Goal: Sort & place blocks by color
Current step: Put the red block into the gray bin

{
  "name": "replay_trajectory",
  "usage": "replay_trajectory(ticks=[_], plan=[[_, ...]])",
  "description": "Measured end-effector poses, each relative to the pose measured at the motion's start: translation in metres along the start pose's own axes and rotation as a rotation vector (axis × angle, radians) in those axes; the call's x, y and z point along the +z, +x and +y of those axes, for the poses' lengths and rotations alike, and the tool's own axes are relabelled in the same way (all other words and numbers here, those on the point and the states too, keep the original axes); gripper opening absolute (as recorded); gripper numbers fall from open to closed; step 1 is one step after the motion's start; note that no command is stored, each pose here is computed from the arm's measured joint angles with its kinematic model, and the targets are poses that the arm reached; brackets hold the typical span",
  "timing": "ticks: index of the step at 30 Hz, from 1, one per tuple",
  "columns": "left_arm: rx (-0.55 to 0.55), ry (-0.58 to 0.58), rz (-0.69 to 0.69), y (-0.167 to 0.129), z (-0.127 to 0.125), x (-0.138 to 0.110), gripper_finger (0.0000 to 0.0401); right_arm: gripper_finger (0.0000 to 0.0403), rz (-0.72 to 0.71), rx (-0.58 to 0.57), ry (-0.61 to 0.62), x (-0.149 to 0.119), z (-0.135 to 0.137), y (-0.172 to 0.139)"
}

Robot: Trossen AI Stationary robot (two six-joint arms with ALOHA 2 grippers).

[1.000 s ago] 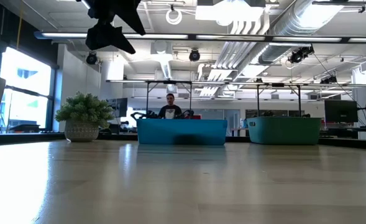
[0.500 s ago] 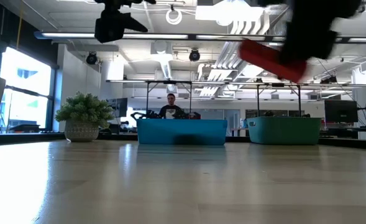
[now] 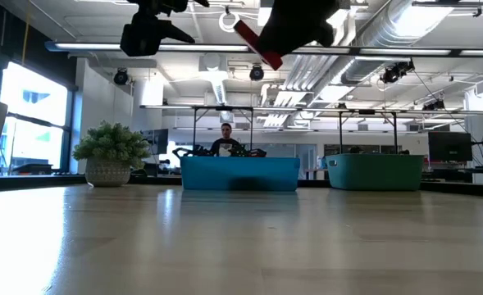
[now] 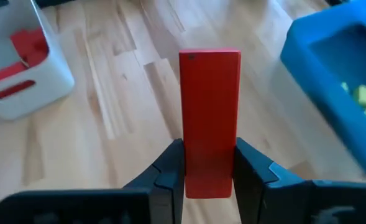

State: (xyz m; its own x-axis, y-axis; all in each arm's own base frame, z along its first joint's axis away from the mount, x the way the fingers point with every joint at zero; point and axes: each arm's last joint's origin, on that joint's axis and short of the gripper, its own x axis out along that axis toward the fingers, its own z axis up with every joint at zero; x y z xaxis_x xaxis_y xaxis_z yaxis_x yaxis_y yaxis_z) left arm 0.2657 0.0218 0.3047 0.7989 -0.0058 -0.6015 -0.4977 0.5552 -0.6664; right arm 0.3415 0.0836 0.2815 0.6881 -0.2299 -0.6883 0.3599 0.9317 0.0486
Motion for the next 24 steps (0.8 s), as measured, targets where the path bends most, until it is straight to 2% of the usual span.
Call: replay_trajectory(ticks=[6,14,24], plan=[[0.026,-0.099,-0.022,0.003,0.007,0.008,0.0227,0.0076,0.026,0.008,-0.151,0.011,-0.021,0.01],[0.087,-0.203,-0.041,0.025,0.021,0.019,0.0227,0.0076,0.045,0.011,-0.316,0.02,-0.044,0.018],[0.038,-0.249,-0.111,0.052,0.027,0.035,0.0227,0.0076,0.106,-0.036,-0.354,0.024,-0.071,0.025]])
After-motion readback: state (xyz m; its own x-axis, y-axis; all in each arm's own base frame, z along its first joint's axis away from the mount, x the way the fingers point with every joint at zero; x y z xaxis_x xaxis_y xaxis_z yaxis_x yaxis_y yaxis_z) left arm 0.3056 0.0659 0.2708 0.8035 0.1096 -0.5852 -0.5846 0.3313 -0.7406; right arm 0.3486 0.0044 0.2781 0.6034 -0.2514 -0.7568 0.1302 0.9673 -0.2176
